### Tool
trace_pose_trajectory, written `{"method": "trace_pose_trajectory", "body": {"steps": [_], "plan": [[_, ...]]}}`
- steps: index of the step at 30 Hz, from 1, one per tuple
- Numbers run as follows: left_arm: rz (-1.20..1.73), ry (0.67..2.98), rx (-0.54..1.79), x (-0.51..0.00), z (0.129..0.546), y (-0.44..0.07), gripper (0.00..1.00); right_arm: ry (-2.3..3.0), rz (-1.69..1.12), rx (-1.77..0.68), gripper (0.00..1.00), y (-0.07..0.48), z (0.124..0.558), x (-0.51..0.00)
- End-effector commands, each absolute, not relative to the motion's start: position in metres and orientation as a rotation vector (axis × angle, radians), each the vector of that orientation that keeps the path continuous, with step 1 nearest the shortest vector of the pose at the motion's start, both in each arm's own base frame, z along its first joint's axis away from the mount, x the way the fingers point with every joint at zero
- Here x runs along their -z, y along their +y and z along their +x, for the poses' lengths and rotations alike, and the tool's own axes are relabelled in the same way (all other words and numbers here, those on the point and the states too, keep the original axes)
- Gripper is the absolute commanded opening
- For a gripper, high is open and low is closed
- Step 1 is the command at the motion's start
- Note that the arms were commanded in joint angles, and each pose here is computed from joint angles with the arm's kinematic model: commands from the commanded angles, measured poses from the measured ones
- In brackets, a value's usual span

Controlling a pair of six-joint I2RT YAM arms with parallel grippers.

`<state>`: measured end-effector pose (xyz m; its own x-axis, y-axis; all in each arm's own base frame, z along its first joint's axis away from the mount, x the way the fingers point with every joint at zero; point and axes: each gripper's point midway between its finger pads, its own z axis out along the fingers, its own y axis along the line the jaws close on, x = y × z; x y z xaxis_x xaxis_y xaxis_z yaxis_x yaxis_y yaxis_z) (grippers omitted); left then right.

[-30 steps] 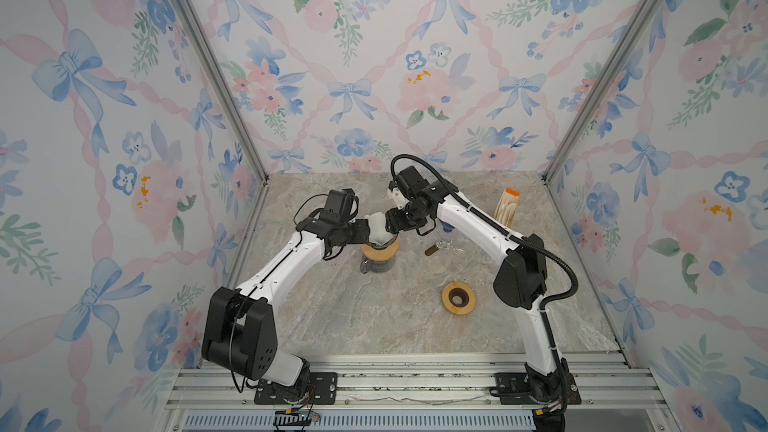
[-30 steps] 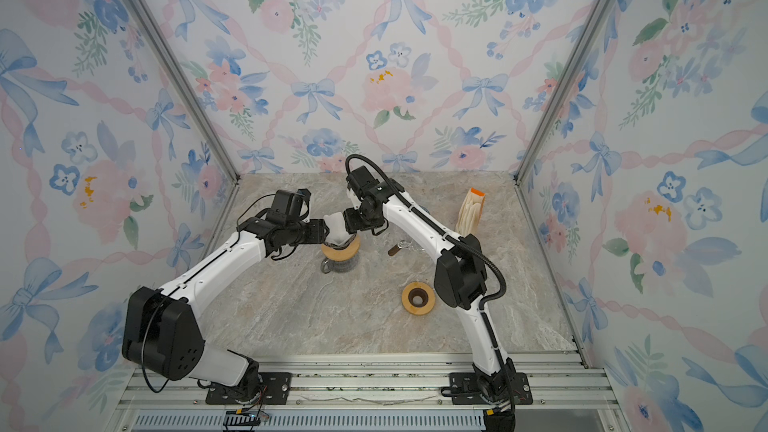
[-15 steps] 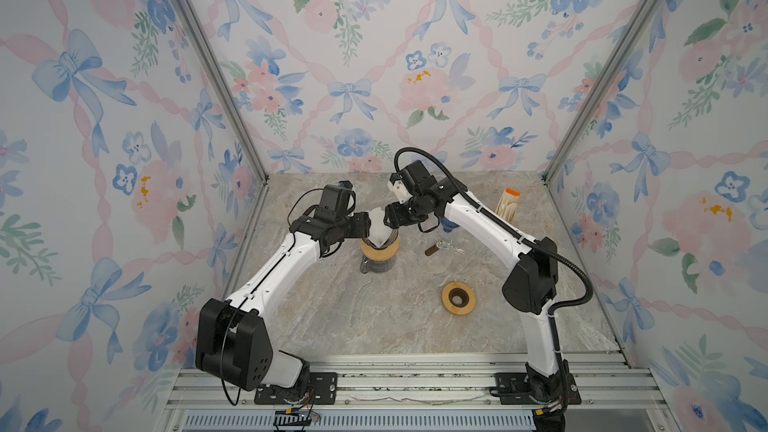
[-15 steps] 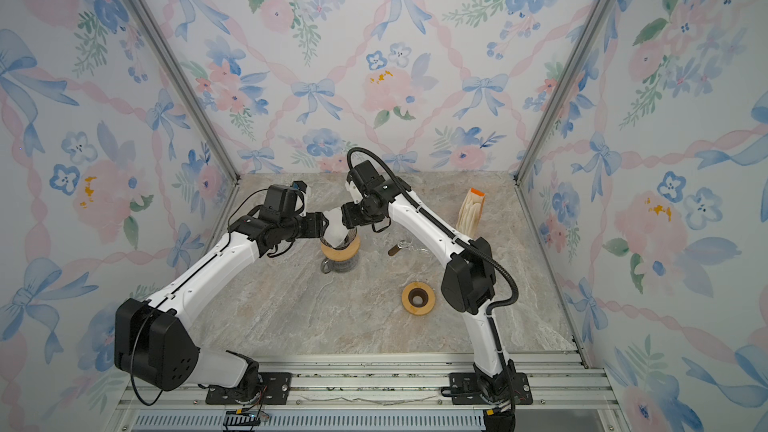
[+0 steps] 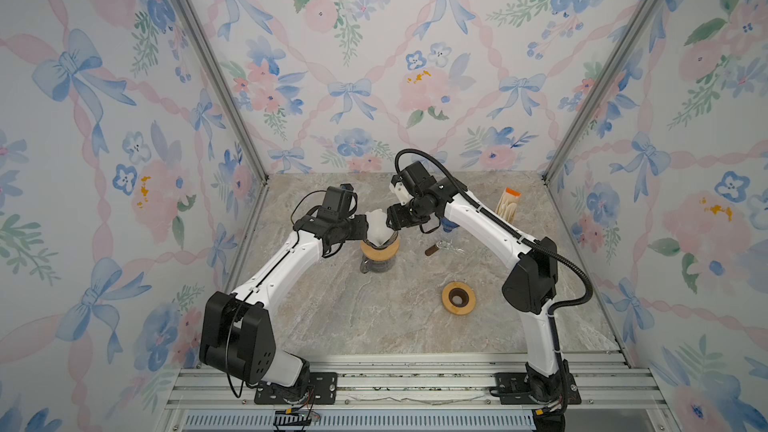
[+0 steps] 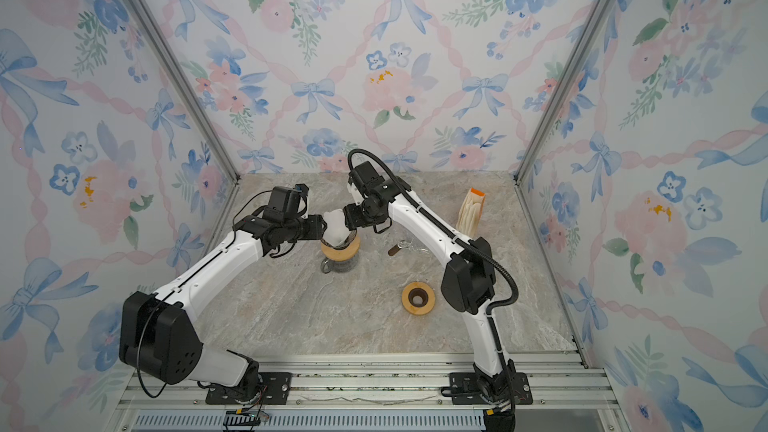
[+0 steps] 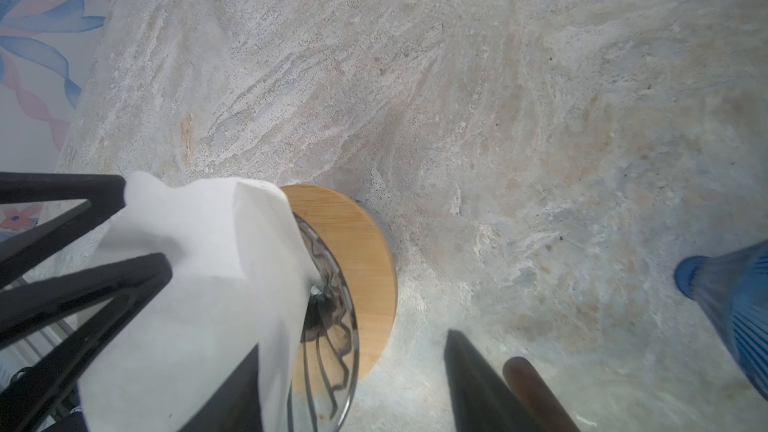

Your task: Place the coffee filter in the dripper

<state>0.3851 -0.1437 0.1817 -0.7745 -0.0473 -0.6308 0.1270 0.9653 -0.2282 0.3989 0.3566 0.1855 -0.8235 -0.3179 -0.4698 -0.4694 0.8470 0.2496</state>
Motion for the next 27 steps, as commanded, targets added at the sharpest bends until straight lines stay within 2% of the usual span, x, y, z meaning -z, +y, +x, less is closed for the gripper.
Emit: {"method": "trace_pose_trajectory", "body": {"steps": [1, 27], "plan": [[0.057, 2.46, 0.318, -0.17, 0.386, -0.14, 0.54, 2.66, -0.598, -0.476, 0.65, 0.356, 0.399, -0.165], [0.125, 2.483, 0.377, -0.163, 0.393, -0.162, 0.56, 2.709, -0.626, -0.484, 0.67, 0.378, 0.398, -0.136]]}}
